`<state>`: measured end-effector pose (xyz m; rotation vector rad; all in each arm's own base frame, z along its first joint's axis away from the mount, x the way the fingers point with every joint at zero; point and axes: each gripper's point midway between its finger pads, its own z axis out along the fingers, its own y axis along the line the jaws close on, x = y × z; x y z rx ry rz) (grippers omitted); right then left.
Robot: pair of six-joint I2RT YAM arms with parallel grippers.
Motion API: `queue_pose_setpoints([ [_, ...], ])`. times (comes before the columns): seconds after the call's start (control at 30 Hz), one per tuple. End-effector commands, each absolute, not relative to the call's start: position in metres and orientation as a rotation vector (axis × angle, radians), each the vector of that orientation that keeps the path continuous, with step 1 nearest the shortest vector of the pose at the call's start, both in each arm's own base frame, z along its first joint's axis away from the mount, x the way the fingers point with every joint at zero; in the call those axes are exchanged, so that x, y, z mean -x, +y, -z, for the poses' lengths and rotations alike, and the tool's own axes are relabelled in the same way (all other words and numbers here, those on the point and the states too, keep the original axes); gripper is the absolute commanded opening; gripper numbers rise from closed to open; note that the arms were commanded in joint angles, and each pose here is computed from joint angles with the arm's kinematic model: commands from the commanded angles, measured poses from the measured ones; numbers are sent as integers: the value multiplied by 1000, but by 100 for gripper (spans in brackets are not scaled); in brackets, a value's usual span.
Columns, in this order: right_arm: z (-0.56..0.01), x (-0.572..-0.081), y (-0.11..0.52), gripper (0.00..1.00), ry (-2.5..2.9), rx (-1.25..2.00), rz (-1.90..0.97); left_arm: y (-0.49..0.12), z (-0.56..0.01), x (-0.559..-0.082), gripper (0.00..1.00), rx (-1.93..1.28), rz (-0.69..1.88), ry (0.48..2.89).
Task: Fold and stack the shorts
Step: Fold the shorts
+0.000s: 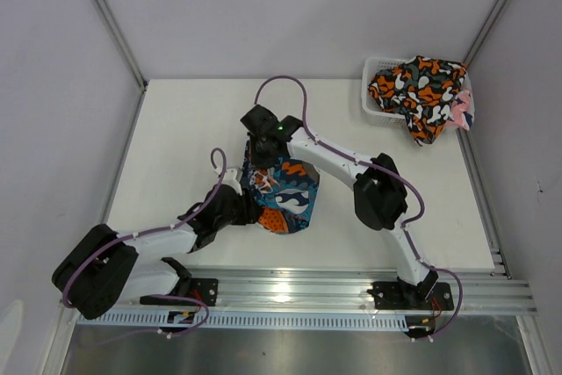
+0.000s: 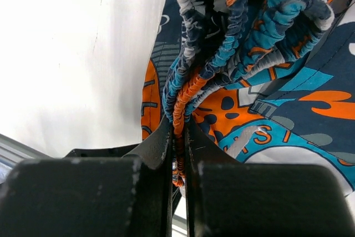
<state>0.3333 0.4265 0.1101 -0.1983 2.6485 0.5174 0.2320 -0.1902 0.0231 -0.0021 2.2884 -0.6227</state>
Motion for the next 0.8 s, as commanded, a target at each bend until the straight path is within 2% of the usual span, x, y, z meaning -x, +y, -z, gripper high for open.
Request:
queue_pose_setpoints([
  [0.0,-131,-330,437,4,2605,255,-570,-180,-3,-212,54,5,579,2376],
  [0.03,-127,-328,438,5,2612,276,-573,-180,-3,-212,54,5,578,2378],
  [0.13,-111,-326,440,20,2640,310,-551,-180,-2,-211,54,3,580,2381],
  [0.27,-99,-322,444,71,2657,377,-553,-180,-2,-206,59,6,593,2391],
  [0.33,-102,-322,445,73,2647,384,-568,-178,-1,-199,64,6,598,2406],
  [0.37,-104,-323,446,73,2642,384,-574,-178,-1,-197,70,14,600,2412],
  [0.57,-113,-329,446,78,2627,372,-621,-168,-35,-187,87,62,629,2365],
  [0.7,-125,-333,443,80,2600,359,-642,-157,-47,-176,93,96,617,2369],
  [0.77,-143,-335,442,80,2558,353,-677,-153,-55,-176,99,112,613,2349],
])
